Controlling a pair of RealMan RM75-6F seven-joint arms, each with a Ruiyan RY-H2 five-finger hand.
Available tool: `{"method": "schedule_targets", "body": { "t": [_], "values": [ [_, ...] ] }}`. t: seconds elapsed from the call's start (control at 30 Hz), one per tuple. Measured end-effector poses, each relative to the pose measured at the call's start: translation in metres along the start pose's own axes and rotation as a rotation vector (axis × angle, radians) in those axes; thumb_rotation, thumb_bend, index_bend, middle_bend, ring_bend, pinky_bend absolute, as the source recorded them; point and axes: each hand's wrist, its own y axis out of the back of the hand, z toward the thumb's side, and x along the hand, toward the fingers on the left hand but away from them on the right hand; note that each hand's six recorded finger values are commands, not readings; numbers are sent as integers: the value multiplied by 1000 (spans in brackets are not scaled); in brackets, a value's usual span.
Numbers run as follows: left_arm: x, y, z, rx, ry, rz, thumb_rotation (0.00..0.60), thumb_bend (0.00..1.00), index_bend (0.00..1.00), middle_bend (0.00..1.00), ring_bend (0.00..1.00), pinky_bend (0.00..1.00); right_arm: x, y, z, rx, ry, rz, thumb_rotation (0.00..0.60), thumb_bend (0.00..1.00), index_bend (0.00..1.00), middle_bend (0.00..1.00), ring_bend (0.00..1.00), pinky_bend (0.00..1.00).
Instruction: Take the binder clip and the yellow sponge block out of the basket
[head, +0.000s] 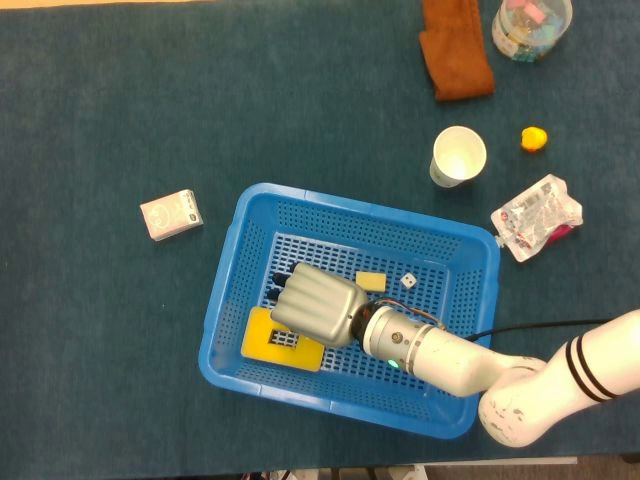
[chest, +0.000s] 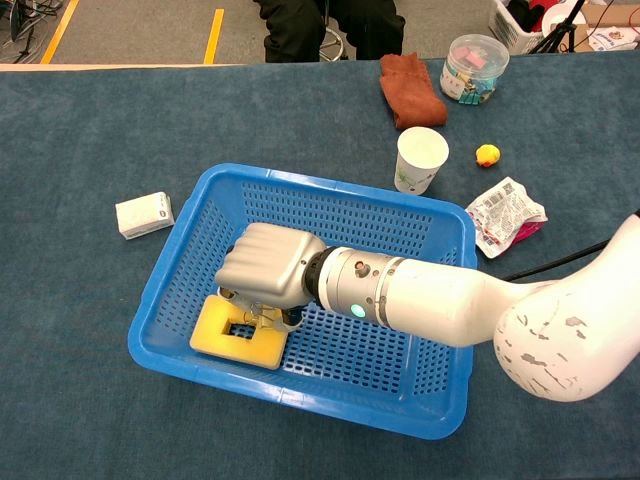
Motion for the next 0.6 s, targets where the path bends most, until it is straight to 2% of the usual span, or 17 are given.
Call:
{"method": "schedule_targets", "body": {
  "t": [0.23, 0.6],
  "values": [
    [0, 0, 0, -3, -4, 0, 600, 174, 282, 204, 130, 115, 0, -2, -1, 1, -7, 3, 600, 220, 592, 406, 268, 437],
    [-5, 1, -2, -2, 2, 6, 600, 174, 282, 204, 130, 115, 2, 2, -2, -9, -18, -12, 600, 224, 690, 449, 307, 438]
  ]
}}
